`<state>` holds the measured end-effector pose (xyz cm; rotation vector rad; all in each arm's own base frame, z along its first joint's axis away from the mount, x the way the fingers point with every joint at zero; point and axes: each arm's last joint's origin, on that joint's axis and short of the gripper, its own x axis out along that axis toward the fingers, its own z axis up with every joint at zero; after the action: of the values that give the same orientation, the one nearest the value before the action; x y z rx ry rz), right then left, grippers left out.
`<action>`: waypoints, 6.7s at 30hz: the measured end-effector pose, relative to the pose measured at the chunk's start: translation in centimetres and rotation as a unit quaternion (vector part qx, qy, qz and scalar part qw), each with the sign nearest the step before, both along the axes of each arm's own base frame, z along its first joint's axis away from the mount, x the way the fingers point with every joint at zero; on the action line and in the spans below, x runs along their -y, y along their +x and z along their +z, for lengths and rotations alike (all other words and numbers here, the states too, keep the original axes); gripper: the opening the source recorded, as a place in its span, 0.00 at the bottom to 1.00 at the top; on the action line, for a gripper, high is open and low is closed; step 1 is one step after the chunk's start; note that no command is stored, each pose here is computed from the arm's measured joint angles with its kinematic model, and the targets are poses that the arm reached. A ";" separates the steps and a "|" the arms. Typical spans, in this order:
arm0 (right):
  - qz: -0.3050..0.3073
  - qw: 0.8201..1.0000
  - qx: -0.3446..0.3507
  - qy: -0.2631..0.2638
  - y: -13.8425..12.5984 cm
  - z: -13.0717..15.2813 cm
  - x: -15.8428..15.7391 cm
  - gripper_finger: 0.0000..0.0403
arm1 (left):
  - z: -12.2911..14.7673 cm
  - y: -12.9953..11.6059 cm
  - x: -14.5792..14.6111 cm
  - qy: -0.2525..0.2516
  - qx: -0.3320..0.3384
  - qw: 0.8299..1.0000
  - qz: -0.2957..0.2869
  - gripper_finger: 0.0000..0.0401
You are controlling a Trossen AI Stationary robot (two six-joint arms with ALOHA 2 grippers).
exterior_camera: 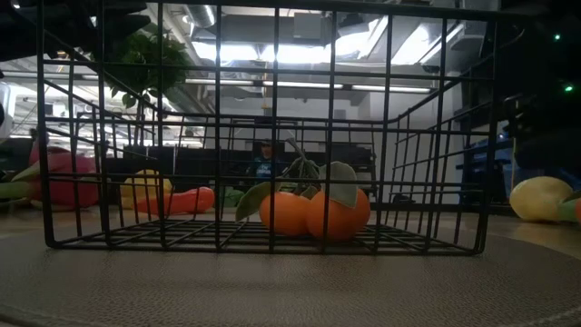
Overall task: Build produce basket
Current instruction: Put the lettuce into the black basket, then put the tangerine into the black basket
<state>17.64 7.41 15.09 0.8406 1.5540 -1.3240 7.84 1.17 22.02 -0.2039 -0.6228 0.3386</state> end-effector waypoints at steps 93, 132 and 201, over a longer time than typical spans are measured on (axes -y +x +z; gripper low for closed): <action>0.611 0.670 0.421 -0.008 23.2 16.6 0.2 0.33 | 0.0 0.0 0.0 0.004 0.000 1.000 -0.006 0.26; 0.579 0.787 0.186 -0.109 11.9 22.8 -4.4 0.34 | 0.0 0.0 0.0 0.004 -0.001 1.000 -0.006 0.26; 0.524 0.797 0.273 -0.123 8.1 24.6 -8.2 0.34 | -0.9 0.6 0.1 0.006 -0.061 0.998 -0.013 0.26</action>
<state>25.71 15.65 39.70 0.0680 1.0327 -0.3698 8.46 1.10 21.07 -0.1777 -0.5021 0.3203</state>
